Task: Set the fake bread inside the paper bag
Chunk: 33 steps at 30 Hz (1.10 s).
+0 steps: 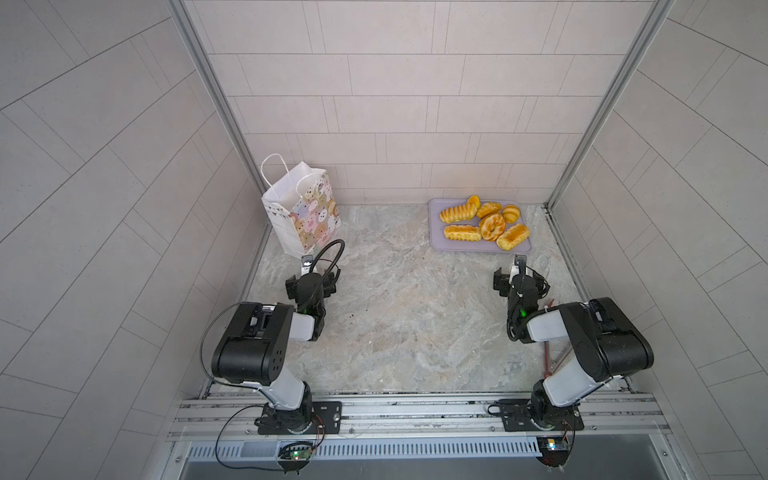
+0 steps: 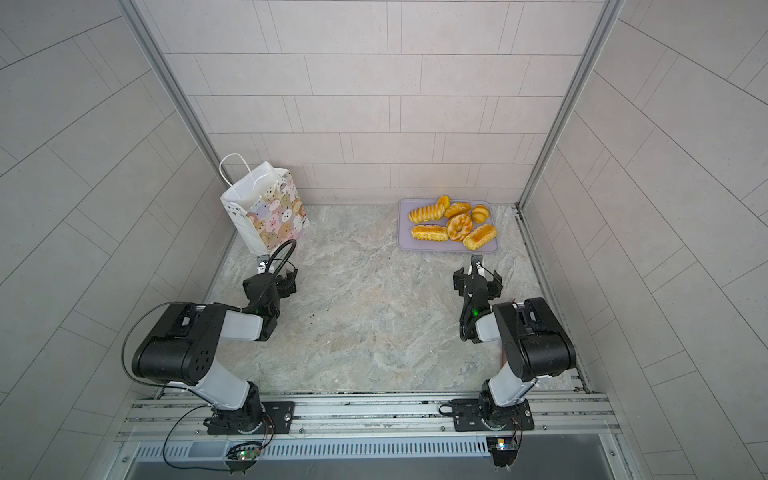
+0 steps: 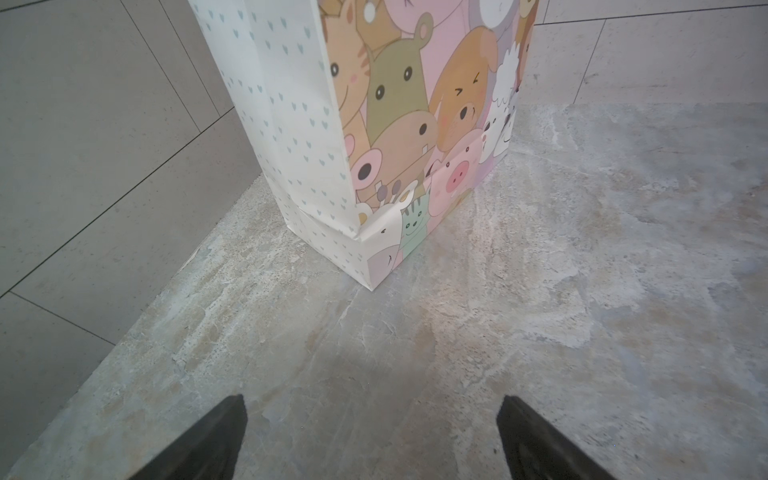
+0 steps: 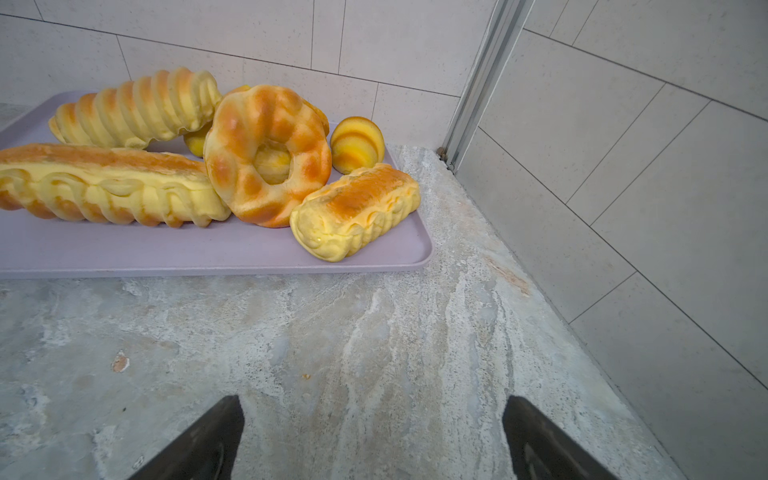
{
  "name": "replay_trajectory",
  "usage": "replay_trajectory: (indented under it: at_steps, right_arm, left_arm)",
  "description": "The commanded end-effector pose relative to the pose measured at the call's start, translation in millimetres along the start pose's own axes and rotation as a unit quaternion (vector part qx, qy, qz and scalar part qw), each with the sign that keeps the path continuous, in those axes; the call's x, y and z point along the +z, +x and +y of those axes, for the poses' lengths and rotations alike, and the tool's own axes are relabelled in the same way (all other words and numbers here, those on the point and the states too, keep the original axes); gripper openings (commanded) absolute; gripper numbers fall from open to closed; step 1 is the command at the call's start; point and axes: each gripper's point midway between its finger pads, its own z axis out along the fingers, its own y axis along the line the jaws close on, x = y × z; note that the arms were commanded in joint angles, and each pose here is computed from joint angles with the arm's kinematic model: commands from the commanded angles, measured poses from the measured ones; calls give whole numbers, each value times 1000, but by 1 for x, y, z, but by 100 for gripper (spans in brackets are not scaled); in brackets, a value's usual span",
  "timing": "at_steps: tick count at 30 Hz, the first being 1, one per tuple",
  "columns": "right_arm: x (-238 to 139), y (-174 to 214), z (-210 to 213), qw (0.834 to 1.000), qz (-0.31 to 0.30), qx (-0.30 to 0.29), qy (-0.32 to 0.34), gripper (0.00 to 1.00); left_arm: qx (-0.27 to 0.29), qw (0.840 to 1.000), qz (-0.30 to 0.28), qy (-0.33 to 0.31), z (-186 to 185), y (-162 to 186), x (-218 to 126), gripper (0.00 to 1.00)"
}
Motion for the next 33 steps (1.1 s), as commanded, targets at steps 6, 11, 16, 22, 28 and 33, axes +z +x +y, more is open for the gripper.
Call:
replay_trajectory:
  at_steps: [6,11,16,22,28,33]
  right_arm:
    - [-1,-4,1,1000,-7,-3,-2,99]
    - [-1,-4,1,1000,-7,-3,-2,99]
    - [-1,-5,1,1000,-7,-3,-2,99]
    - [0,-4,1,1000,-5,-1,-2,99]
    - [-8,-11,-12,999,-15,15,23,99]
    - [-30,-43,-28,998,-36,28,31,99]
  left_arm:
    - [-3,1000,-22,4,-3,-16,1,100]
    - [-3,1000,-22,4,-3,-16,1,100]
    - [-3,1000,-22,4,-2,-16,1,100]
    - [-3,1000,-20,5,-3,-16,2,100]
    - [-17,999,-35,-14,7,-23,-7,100]
    - [-23,998,-24,-44,21,-45,-16,100]
